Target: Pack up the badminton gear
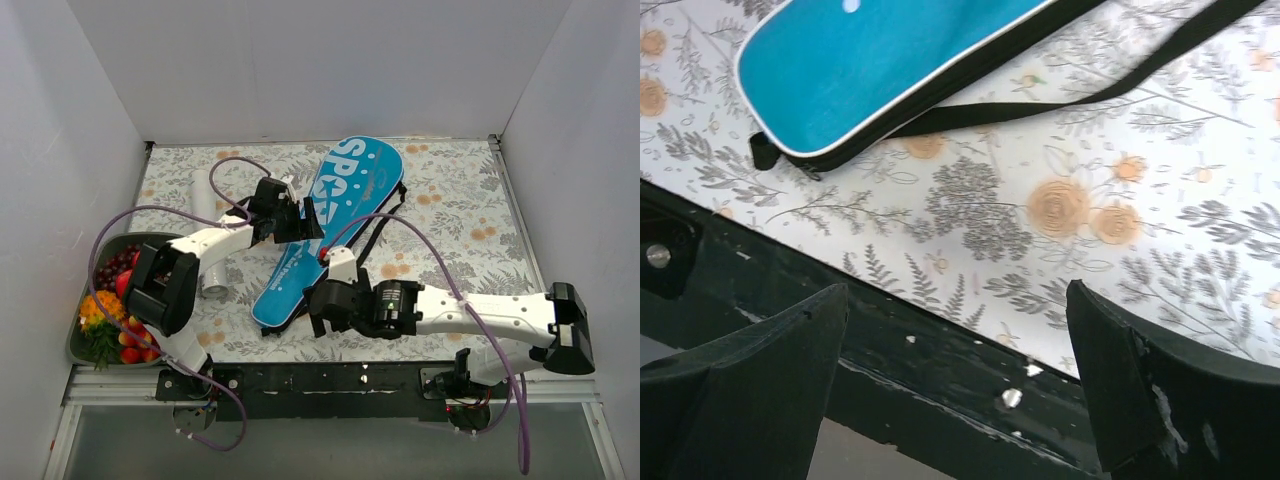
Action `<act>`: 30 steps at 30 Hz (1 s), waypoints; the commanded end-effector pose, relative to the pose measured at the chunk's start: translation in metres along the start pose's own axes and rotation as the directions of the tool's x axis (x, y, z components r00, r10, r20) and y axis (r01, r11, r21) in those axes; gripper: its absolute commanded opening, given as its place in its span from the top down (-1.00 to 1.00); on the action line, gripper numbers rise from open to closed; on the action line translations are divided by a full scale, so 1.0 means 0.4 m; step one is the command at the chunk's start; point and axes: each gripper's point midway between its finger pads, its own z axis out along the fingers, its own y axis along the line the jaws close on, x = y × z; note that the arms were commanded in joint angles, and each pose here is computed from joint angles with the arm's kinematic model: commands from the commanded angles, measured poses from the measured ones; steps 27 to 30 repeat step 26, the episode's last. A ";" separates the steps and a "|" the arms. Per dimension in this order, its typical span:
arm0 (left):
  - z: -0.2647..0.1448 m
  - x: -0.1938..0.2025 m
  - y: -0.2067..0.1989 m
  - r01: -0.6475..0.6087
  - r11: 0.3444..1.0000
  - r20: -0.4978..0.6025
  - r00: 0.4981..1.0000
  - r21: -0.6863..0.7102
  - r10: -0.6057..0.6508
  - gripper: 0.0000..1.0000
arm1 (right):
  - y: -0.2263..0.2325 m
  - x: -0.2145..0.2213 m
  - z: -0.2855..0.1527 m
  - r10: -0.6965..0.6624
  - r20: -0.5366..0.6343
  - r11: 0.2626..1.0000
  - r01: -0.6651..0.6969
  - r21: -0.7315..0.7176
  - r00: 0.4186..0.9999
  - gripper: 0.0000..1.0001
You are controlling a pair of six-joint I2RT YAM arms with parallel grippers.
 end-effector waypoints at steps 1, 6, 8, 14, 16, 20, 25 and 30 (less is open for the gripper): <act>-0.155 -0.069 -0.159 -0.182 0.958 0.126 0.980 0.222 0.157 -0.63 | -0.102 -0.075 -0.074 -0.005 0.074 0.995 -0.002 0.103 0.997 -0.94; -0.343 -0.147 -0.256 -0.295 0.916 0.313 0.927 0.273 0.205 -0.96 | -0.180 -0.150 -0.112 0.049 0.158 0.994 -0.064 0.093 0.986 -0.96; -0.379 -0.153 -0.254 -0.294 0.923 0.328 0.922 0.246 0.206 -0.96 | -0.224 -0.188 -0.132 0.091 0.210 0.988 -0.116 0.107 0.973 -0.96; -0.477 -0.136 -0.231 -0.279 0.943 0.373 0.907 0.182 0.196 -0.96 | -0.323 -0.284 -0.208 0.110 0.354 0.977 -0.166 0.134 0.929 -0.96; -0.503 -0.126 -0.217 -0.260 0.952 0.384 0.905 0.159 0.183 -0.96 | -0.342 -0.303 -0.231 0.094 0.391 0.976 -0.162 0.145 0.916 -0.96; -0.561 -0.105 -0.197 -0.229 0.963 0.426 0.892 0.139 0.151 -0.97 | -0.374 -0.330 -0.277 0.087 0.457 0.972 -0.175 0.154 0.885 -0.96; -0.619 -0.086 -0.169 -0.208 0.974 0.454 0.879 0.092 0.145 -0.97 | -0.383 -0.341 -0.251 0.025 0.400 0.964 -0.128 0.234 0.916 -0.96; -0.639 -0.086 -0.167 -0.208 0.974 0.472 0.870 0.085 0.145 -0.96 | -0.388 -0.344 -0.257 0.013 0.384 0.959 -0.121 0.258 0.923 -0.96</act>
